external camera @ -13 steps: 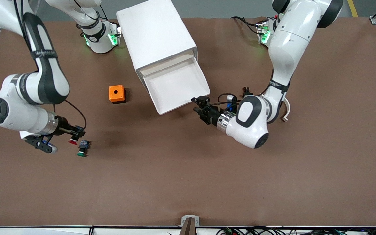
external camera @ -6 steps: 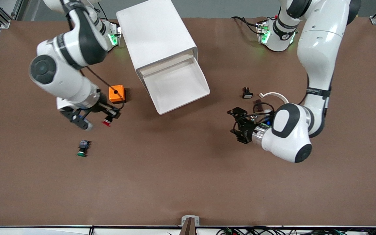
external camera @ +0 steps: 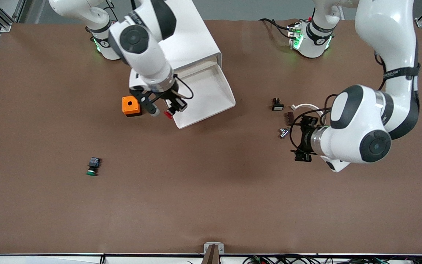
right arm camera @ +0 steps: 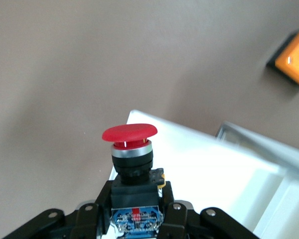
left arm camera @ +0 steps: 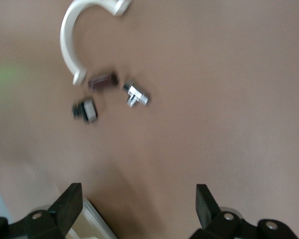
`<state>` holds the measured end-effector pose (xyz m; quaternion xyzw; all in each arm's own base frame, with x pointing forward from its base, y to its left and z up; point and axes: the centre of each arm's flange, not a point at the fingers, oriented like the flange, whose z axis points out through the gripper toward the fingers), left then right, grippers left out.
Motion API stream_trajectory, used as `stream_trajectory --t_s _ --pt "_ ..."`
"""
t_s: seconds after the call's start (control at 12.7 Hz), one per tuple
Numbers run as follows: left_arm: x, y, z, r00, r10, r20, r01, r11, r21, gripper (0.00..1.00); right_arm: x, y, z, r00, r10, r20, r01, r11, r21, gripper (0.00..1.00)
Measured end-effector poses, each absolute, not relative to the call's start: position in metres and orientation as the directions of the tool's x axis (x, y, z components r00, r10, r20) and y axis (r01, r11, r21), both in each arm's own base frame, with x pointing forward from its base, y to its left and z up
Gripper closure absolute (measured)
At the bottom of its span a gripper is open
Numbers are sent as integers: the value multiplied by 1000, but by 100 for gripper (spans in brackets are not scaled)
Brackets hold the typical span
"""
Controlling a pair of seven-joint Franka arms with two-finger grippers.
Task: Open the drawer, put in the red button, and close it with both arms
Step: 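Carry the red button into the drawer with the right gripper while the left gripper withdraws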
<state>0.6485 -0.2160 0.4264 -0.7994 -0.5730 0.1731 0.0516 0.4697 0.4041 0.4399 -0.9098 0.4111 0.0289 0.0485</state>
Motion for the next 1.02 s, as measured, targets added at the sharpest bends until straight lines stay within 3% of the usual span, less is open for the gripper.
stream_trajectory --t_s 0.16,0.47,0.86,1.02 --pt "643 -201 450 513 818 -261 794 -568 -217 0 443 437 422 612 -788 -73 -791 -611 -39 58" --pt "631 -153 479 780 554 -290 545 -830 -118 0 421 467 391 516 -854 -61 -856 -517 1 58" --pt "599 -146 498 941 284 -185 283 -958 -32 0 425 473 366 468 -882 -62 -883 -469 5 58" --pt "577 -147 491 966 220 -135 222 -975 -4 0 426 474 366 466 -883 -63 -884 -467 2 43"
